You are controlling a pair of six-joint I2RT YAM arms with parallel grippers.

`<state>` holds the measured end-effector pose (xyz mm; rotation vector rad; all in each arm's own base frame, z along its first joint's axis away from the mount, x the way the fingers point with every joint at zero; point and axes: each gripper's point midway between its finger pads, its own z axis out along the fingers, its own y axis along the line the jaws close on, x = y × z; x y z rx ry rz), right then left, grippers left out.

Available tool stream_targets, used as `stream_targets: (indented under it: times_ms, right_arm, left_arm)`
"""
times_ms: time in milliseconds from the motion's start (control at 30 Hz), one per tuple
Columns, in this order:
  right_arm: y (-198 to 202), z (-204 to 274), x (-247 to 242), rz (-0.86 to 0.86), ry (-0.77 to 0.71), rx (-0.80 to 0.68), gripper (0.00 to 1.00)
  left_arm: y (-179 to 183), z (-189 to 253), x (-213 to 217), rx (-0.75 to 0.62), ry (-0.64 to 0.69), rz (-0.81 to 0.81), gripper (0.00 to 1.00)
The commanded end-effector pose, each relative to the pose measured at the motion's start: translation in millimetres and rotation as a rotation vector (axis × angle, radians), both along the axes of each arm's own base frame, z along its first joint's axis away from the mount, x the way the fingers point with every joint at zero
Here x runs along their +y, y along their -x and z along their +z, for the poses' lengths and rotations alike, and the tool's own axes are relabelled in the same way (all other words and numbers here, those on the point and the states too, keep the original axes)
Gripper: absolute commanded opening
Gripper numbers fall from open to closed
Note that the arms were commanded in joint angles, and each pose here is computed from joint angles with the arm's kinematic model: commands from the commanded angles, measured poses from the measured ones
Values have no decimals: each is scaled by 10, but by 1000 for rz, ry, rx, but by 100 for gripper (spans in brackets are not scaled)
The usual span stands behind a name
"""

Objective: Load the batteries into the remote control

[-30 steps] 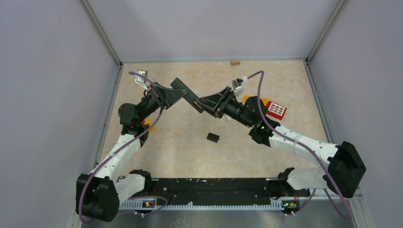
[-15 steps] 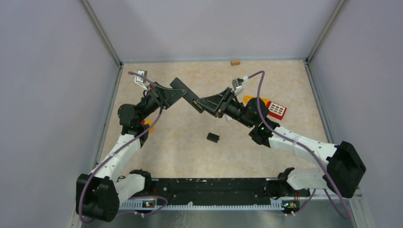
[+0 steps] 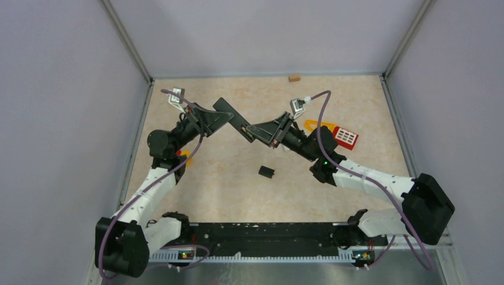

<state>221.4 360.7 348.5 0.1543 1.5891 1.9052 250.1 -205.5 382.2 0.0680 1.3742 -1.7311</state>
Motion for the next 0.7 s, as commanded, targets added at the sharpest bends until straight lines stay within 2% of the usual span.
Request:
stream_targets:
  times_ms: [0,233,433,667]
  right_arm:
    - [41,-55,19,22,29,-52,20]
    - [23,-158,19,12,62,-48,19]
    - [-19,0,29,2,39,-33,46]
    - [-50,156,23,-11,9,-42,61]
  left_arm:
    - [106,204,20,-102,13,5,0]
    - [117,209,13,-107,6,-1,0]
    - [119,133,11,-122,-17,10,0]
    - [113,83,12,-120,-24,16,0]
